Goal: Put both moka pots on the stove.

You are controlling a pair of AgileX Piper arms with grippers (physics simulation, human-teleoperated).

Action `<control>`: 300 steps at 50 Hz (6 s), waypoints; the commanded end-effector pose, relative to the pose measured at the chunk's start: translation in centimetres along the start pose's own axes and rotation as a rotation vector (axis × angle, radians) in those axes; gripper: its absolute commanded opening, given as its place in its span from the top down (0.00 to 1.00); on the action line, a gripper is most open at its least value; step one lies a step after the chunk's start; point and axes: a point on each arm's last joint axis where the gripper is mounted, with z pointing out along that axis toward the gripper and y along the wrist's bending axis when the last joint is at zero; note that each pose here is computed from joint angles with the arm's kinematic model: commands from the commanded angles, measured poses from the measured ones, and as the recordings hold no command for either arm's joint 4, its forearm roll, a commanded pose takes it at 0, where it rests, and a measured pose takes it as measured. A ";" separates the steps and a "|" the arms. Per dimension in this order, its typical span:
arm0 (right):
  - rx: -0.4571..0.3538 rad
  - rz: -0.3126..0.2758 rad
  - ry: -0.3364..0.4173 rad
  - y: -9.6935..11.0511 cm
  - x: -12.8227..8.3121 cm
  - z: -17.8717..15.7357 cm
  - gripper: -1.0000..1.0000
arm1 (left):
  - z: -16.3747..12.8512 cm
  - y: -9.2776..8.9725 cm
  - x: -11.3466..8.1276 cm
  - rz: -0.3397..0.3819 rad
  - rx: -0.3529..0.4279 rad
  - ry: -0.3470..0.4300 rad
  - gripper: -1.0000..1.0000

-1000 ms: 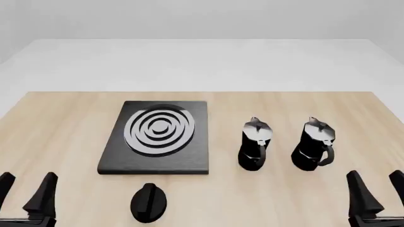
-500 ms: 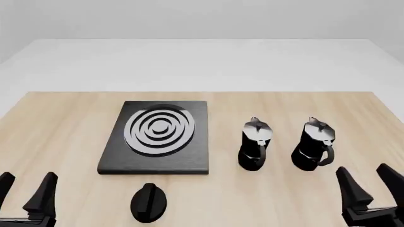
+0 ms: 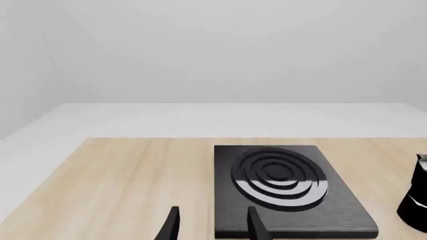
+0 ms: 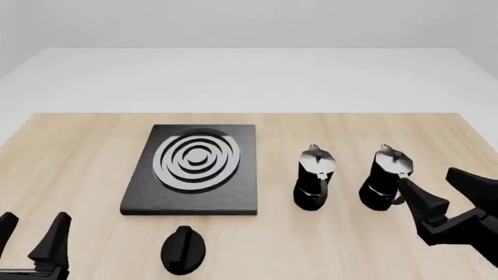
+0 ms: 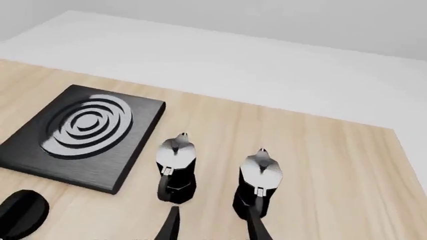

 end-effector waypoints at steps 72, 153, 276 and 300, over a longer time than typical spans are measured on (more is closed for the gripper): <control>-0.144 0.130 0.347 4.0 -0.5 13.2 0.00 | 0.0 0.0 0.0 0.000 0.000 0.000 0.00; -0.159 0.175 0.458 6.1 4.9 18.1 0.00 | 0.0 0.0 0.0 0.000 0.000 0.000 0.00; -0.358 -0.057 0.074 17.4 -14.0 34.4 1.00 | 0.0 0.0 0.0 0.000 0.000 0.000 0.00; -0.384 -0.049 0.118 20.0 -12.1 37.4 1.00 | 0.0 0.0 0.0 0.000 0.000 0.000 0.00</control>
